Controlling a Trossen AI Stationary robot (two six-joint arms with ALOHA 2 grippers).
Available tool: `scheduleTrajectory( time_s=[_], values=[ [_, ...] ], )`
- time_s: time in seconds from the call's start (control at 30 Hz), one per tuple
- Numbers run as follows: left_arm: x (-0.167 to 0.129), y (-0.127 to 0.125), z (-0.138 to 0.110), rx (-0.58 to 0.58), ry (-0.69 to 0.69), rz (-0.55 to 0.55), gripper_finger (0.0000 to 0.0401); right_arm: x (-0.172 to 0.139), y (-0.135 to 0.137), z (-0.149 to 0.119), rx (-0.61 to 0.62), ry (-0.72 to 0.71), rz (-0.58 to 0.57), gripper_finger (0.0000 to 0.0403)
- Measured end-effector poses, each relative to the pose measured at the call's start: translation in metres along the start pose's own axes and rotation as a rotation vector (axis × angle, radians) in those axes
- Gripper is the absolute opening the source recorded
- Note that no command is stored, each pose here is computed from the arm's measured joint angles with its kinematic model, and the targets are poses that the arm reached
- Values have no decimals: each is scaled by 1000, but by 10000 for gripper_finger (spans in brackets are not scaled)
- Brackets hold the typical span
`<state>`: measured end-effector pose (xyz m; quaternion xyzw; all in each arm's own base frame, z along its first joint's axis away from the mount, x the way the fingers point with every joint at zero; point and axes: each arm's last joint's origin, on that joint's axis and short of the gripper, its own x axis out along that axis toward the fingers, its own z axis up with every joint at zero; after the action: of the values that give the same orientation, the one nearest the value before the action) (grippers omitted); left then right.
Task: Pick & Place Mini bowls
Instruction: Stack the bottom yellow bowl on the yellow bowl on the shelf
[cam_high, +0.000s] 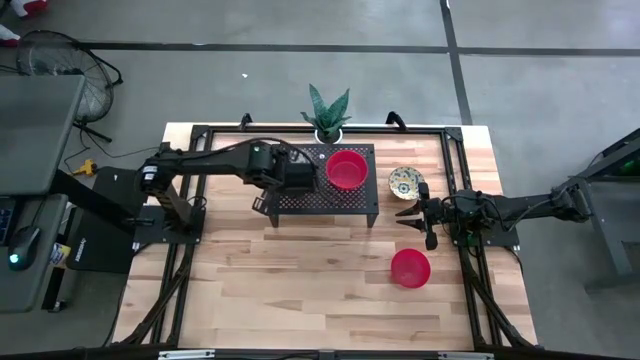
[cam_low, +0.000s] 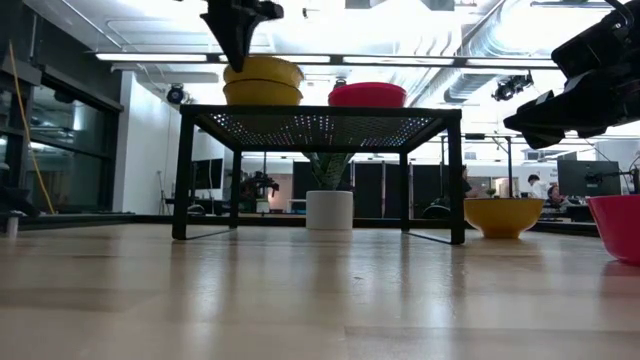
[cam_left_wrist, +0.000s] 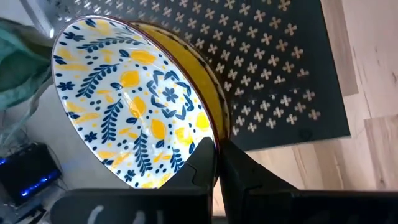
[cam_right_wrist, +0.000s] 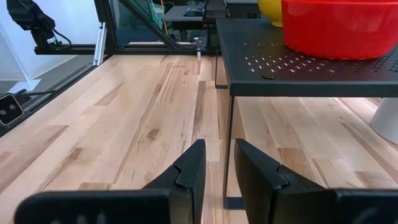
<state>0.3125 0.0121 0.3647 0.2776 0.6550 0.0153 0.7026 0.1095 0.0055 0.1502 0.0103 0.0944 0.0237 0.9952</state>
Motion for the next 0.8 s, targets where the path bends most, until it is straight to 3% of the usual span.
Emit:
scheduleTrajectory(
  time_s=[0.8],
  values=[
    [0, -4, 4, 110, 59, 94, 3, 0, 0, 0, 0, 0, 0, 73]
  ],
)
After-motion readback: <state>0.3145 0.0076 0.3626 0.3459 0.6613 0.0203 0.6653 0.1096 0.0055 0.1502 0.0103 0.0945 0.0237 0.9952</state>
